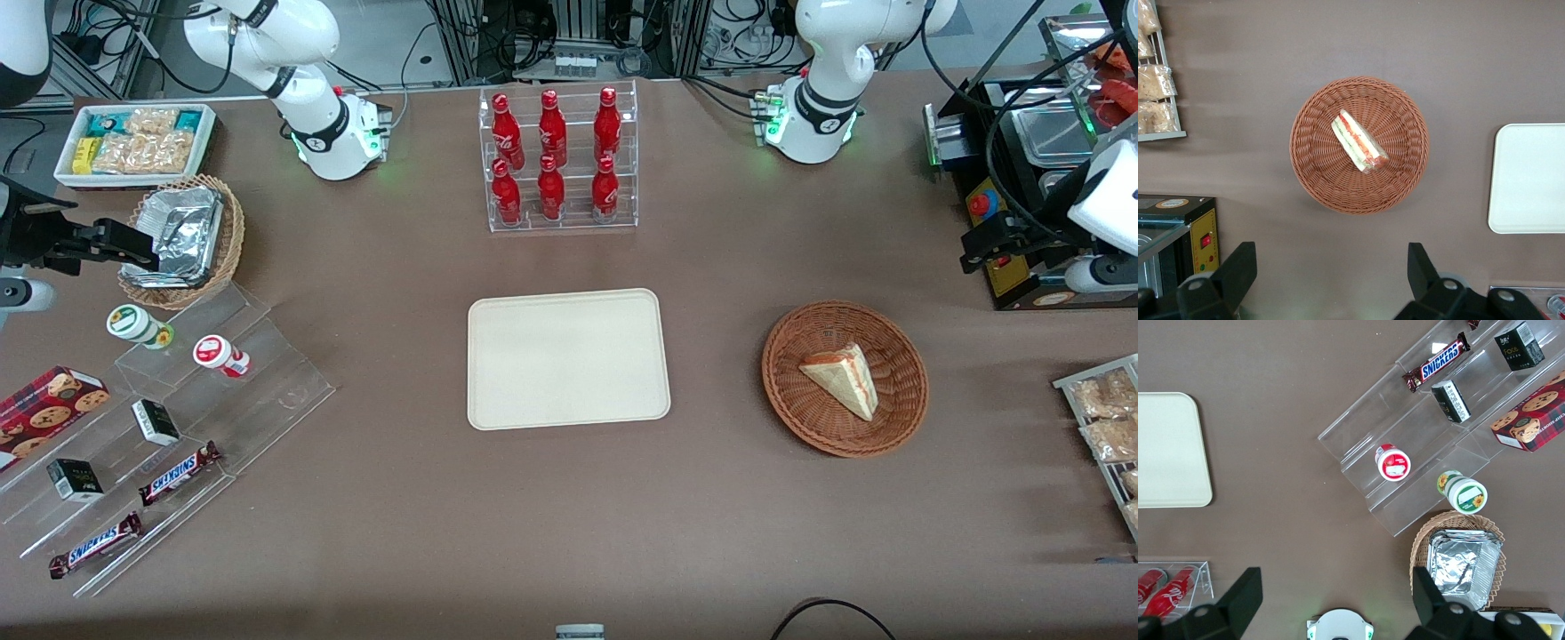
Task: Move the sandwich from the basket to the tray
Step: 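Move the left gripper over the wicker basket above the wrapped sandwich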
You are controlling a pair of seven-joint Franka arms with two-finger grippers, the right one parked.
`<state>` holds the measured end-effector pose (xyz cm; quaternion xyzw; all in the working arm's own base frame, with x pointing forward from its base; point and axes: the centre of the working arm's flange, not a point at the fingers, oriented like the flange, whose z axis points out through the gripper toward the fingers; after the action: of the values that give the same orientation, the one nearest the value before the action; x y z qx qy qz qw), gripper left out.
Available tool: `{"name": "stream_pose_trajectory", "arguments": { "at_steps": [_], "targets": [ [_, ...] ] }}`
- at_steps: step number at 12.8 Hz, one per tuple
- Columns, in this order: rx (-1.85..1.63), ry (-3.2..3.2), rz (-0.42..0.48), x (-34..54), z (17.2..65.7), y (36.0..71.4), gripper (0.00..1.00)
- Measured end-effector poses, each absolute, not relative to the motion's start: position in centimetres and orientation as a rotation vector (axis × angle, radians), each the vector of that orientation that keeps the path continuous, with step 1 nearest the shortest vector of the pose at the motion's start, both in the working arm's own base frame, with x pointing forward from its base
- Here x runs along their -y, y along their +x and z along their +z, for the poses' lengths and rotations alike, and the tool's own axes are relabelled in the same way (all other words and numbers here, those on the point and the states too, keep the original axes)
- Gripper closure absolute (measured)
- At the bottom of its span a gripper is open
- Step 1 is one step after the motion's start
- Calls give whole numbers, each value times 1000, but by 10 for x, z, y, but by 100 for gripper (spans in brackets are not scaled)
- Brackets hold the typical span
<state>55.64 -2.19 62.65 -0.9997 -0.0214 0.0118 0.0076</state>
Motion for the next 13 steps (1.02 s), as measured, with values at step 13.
{"name": "stream_pose_trajectory", "arguments": {
  "at_steps": [13],
  "targets": [
    [123, -3131, -14, 16, 569, 595, 0]
  ]
}}
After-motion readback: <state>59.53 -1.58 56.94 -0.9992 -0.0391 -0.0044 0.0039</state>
